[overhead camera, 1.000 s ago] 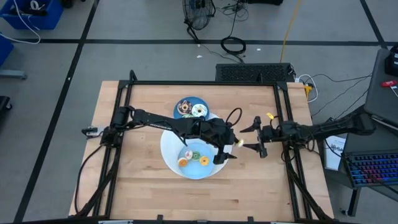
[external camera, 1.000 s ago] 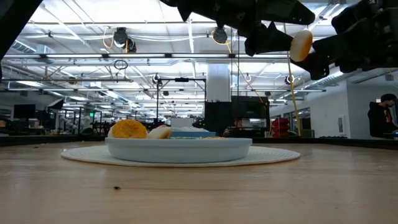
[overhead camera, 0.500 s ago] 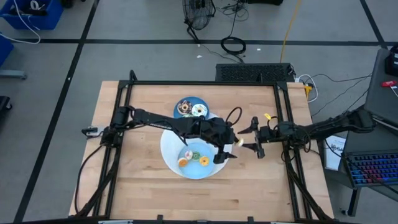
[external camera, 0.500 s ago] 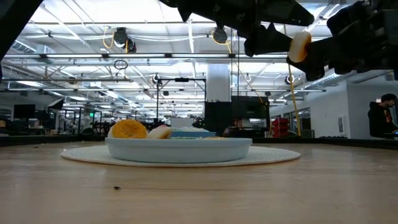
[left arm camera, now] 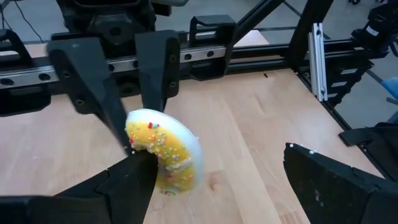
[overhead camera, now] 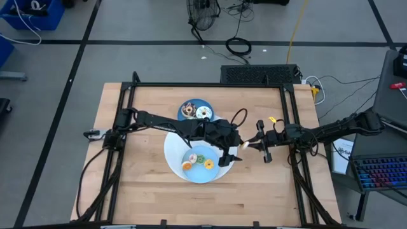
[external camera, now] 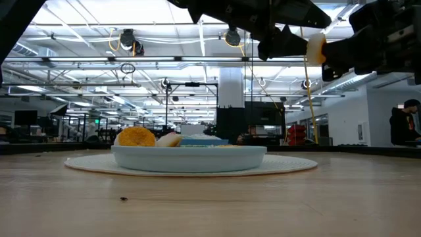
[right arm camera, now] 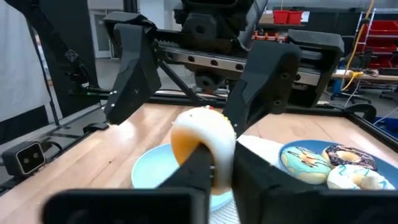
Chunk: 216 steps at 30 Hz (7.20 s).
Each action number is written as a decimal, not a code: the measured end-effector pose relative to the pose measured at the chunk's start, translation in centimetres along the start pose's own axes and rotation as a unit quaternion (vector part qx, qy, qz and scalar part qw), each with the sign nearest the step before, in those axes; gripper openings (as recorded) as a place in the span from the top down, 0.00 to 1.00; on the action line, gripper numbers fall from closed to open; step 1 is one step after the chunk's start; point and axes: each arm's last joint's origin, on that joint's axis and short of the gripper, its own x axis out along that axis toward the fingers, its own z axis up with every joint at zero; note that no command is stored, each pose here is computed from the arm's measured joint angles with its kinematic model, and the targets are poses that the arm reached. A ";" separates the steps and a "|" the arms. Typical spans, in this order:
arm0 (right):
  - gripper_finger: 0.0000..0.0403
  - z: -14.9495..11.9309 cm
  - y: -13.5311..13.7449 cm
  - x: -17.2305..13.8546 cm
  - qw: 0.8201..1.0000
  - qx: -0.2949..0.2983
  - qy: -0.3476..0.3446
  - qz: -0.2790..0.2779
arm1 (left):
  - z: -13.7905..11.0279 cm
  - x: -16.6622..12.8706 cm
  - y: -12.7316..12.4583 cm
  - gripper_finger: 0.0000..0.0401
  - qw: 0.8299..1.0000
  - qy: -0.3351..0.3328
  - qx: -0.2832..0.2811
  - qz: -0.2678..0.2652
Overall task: Pick & Place donuts
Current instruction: Put the small yellow donut on the light blue plate
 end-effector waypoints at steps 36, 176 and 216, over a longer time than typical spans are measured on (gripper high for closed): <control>0.99 0.0 1.2 0.0 0.997 0.031 0.001 0.065 | -10.9 -22.0 -5.9 0.14 0.971 -0.152 -0.060 0.173; 0.37 -5.9 14.0 21.4 0.943 -0.152 0.285 0.077 | -23.1 -30.5 -7.6 0.14 0.932 -0.303 -0.069 0.187; 0.99 -2.3 14.2 21.1 0.951 -0.167 0.248 0.073 | -23.2 -30.5 -7.6 0.14 0.932 -0.303 -0.069 0.187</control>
